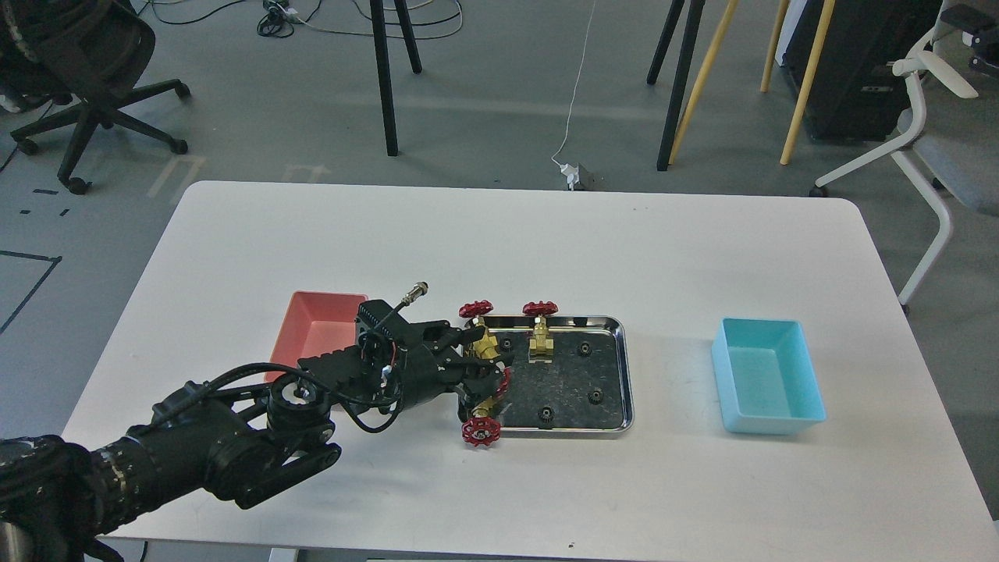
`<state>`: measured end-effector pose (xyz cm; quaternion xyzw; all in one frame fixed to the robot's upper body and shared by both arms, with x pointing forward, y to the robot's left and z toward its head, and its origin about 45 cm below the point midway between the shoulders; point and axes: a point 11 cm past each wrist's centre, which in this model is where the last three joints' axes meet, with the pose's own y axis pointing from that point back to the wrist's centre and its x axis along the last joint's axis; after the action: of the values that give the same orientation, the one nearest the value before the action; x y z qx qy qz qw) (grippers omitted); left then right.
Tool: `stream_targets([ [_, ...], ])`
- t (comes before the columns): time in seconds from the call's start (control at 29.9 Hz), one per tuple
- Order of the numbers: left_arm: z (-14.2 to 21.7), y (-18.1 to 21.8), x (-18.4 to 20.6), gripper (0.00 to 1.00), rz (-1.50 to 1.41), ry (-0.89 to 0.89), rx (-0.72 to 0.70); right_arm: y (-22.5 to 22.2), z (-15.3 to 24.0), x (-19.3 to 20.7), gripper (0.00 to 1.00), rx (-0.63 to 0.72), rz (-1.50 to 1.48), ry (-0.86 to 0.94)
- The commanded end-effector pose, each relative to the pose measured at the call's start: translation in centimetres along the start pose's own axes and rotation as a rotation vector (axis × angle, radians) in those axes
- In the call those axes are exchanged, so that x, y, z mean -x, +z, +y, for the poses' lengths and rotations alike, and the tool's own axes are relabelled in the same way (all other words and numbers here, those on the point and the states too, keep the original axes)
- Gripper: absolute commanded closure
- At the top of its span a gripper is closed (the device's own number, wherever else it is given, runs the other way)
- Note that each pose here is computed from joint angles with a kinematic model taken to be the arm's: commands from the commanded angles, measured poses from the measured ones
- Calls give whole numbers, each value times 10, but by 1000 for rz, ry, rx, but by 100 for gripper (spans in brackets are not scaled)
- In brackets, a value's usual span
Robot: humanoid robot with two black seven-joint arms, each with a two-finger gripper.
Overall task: Place valve in pink box and gear in blue box
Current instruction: 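Close the left gripper on the red-handled brass valve and lift, then carry the valve to the pink box and release it inside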
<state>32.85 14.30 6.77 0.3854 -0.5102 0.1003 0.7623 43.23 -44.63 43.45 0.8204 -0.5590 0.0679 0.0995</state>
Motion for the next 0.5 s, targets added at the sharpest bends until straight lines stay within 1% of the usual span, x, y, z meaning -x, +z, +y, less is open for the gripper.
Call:
stream_targets([
  [0.0, 0, 1, 0, 68, 0, -2, 2, 0, 0, 0, 2, 0, 0, 0],
  [0.07, 0, 1, 0, 75, 2, -3, 2, 0, 0, 0, 2, 0, 0, 0],
  [0.13, 0, 2, 0, 79, 3, -3, 5, 0, 0, 0, 2, 2, 3, 1],
  [0.23, 0, 3, -3, 80, 8, 6, 11, 1, 0, -2, 2, 6, 7, 6],
  [0.33, 1, 6, -15, 80, 24, 36, 23, 4, 2, -7, 2, 13, 4, 24],
  [0.47, 18, -1, -36, 79, 110, 83, 18, 8, 3, -10, 2, 25, 11, 32],
])
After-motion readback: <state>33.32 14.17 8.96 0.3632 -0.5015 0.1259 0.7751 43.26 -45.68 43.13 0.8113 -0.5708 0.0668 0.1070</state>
